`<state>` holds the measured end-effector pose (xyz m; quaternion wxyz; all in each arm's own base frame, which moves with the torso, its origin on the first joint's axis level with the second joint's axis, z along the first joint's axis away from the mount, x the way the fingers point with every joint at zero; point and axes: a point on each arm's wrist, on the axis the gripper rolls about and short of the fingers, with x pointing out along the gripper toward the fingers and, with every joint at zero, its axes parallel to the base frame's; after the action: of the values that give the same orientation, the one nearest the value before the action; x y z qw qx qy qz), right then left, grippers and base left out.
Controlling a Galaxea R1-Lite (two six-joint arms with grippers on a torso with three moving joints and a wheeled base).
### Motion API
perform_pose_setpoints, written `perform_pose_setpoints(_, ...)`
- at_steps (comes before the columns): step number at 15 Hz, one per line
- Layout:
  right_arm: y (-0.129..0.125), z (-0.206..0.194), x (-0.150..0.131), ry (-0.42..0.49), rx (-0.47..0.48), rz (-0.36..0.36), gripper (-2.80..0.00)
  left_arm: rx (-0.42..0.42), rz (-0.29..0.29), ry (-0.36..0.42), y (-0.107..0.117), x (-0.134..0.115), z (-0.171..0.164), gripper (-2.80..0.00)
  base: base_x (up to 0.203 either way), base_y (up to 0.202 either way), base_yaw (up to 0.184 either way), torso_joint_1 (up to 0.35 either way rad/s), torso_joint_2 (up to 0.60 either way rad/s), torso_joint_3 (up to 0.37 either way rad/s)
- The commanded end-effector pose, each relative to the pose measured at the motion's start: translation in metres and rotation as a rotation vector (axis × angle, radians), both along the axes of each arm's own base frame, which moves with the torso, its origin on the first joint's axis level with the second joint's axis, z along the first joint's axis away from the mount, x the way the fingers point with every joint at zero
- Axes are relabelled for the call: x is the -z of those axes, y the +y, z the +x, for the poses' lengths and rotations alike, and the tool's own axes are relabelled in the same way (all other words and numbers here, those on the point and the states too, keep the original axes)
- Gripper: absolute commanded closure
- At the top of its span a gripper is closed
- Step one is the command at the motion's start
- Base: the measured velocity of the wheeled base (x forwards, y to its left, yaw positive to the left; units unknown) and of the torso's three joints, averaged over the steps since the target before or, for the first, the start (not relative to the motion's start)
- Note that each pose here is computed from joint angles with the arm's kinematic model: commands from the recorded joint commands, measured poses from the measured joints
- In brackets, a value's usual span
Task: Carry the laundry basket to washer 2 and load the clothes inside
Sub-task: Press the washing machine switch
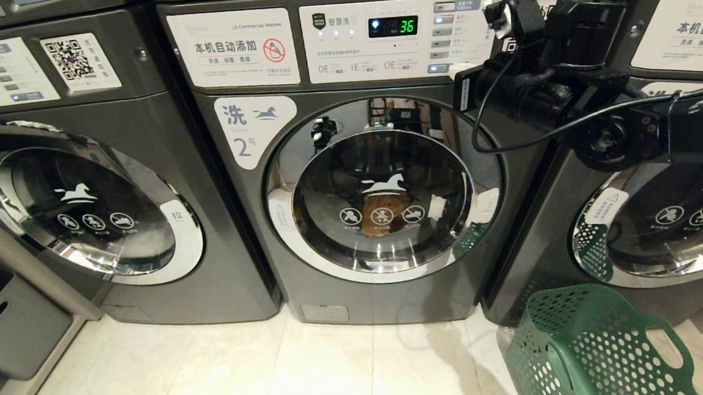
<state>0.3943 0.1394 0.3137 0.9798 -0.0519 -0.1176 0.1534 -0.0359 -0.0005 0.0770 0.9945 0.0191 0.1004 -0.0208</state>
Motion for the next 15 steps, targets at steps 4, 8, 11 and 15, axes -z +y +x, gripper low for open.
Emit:
perform_pose_setpoints(4,0.005,-0.005,-0.004,-0.011,-0.021,0.001,0.0,0.0,0.001,0.001,0.0,0.0,0.0,0.0,0.0,0.0,0.0,0.0,0.0,0.0)
perform_pose_setpoints(8,0.006,-0.005,-0.003,-0.01,-0.032,-0.001,0.0,0.001,0.001,0.001,0.0,0.0,0.0,0.0,0.0,0.0,0.0,0.0,0.0,0.0)
perform_pose_setpoints(11,0.009,-0.005,-0.004,-0.013,-0.042,0.001,0.0,0.001,0.0,0.002,0.0,0.0,0.0,0.0,0.0,0.0,0.0,0.0,0.0,0.0)
perform_pose_setpoints(15,0.016,-0.004,0.0,-0.007,-0.069,-0.004,0.0,-0.001,0.001,0.001,0.0,0.0,0.0,0.0,0.0,0.0,0.0,0.0,0.0,0.0)
